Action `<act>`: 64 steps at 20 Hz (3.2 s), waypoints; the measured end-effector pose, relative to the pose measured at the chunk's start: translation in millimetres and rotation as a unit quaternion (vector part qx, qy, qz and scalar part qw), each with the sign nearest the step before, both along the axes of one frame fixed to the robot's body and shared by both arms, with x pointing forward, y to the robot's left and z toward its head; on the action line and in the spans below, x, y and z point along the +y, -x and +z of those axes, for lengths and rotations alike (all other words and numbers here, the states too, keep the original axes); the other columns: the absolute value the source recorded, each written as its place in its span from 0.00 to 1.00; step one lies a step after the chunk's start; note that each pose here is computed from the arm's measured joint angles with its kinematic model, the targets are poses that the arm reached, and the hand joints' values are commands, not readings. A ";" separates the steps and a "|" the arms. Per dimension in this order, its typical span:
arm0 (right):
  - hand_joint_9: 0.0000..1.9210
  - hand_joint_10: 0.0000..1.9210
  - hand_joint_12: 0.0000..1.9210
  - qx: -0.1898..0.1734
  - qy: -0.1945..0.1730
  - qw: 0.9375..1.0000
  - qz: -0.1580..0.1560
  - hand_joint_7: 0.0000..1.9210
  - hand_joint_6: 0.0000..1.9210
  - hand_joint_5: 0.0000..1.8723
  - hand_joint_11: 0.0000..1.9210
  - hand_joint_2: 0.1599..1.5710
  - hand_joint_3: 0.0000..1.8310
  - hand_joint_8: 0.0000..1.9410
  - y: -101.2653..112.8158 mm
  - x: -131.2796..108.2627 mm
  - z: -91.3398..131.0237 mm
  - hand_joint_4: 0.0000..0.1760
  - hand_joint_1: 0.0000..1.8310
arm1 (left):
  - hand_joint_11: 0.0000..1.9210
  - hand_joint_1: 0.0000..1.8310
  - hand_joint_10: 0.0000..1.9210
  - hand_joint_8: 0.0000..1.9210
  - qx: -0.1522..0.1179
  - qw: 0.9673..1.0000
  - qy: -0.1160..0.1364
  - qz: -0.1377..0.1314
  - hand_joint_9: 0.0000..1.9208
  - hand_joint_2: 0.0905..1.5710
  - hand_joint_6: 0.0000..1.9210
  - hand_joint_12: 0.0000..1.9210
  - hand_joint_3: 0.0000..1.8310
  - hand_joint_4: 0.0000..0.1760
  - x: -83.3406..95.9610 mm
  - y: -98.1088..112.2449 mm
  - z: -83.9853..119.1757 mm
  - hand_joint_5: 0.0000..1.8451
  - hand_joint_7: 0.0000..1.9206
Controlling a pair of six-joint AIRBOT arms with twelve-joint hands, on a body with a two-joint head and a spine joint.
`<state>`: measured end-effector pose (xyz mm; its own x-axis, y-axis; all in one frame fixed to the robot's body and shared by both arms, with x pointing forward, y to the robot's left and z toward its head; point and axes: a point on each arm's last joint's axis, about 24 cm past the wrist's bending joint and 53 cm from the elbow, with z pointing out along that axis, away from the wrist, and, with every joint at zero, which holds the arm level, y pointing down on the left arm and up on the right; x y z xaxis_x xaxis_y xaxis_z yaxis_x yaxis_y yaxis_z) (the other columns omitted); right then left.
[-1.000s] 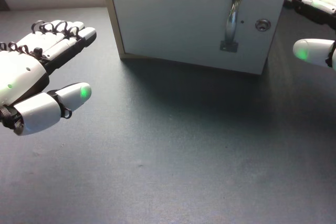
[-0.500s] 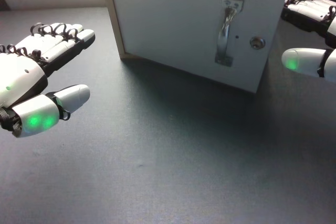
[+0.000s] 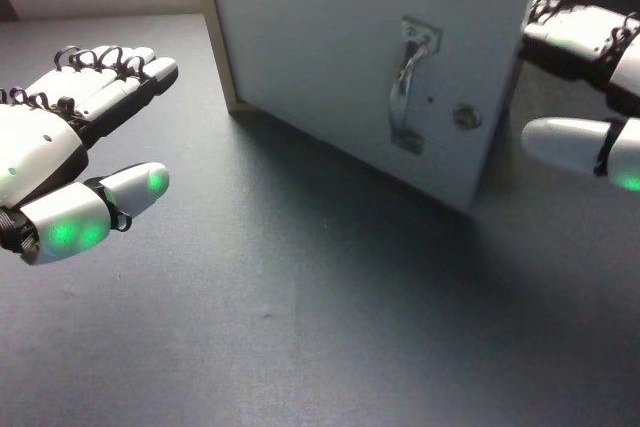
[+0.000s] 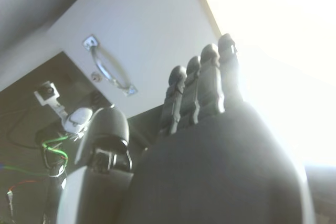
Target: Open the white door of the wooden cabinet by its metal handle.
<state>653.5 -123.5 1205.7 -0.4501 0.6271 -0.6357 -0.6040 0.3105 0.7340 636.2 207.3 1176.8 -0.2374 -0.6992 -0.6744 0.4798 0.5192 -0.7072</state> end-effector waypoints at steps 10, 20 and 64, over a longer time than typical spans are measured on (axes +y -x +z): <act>0.00 0.00 0.00 -0.008 0.004 0.998 0.063 0.00 0.00 0.00 0.00 0.91 0.00 0.00 26.6 22.2 0.5 0.00 0.05 | 0.01 0.00 0.00 0.00 0.002 1.000 0.000 0.004 0.00 0.96 0.00 0.01 0.00 0.00 3.1 0.3 -2.3 0.03 0.00; 0.00 0.00 0.00 -0.003 0.006 0.993 0.119 0.00 0.00 0.00 0.00 0.92 0.00 0.00 46.7 57.0 -11.0 0.00 0.09 | 0.01 0.00 0.00 0.00 0.003 1.000 0.001 0.006 0.00 0.97 0.00 0.01 0.00 0.00 4.2 -0.3 -2.3 0.03 0.01; 0.00 0.00 0.00 -0.042 -0.036 0.968 0.245 0.00 0.00 0.00 0.00 0.86 0.01 0.00 90.2 173.9 10.8 0.00 0.30 | 0.00 0.00 0.00 0.00 0.015 0.999 -0.014 0.042 0.00 0.80 0.00 0.00 0.00 0.00 24.0 -9.7 -10.8 0.00 0.00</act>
<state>563.3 50.4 1216.5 -0.6536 0.3950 -0.6456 -0.7242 -0.0784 0.6851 645.8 231.3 1166.0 -0.1986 -0.6981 -0.6879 0.4122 0.5773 -0.7048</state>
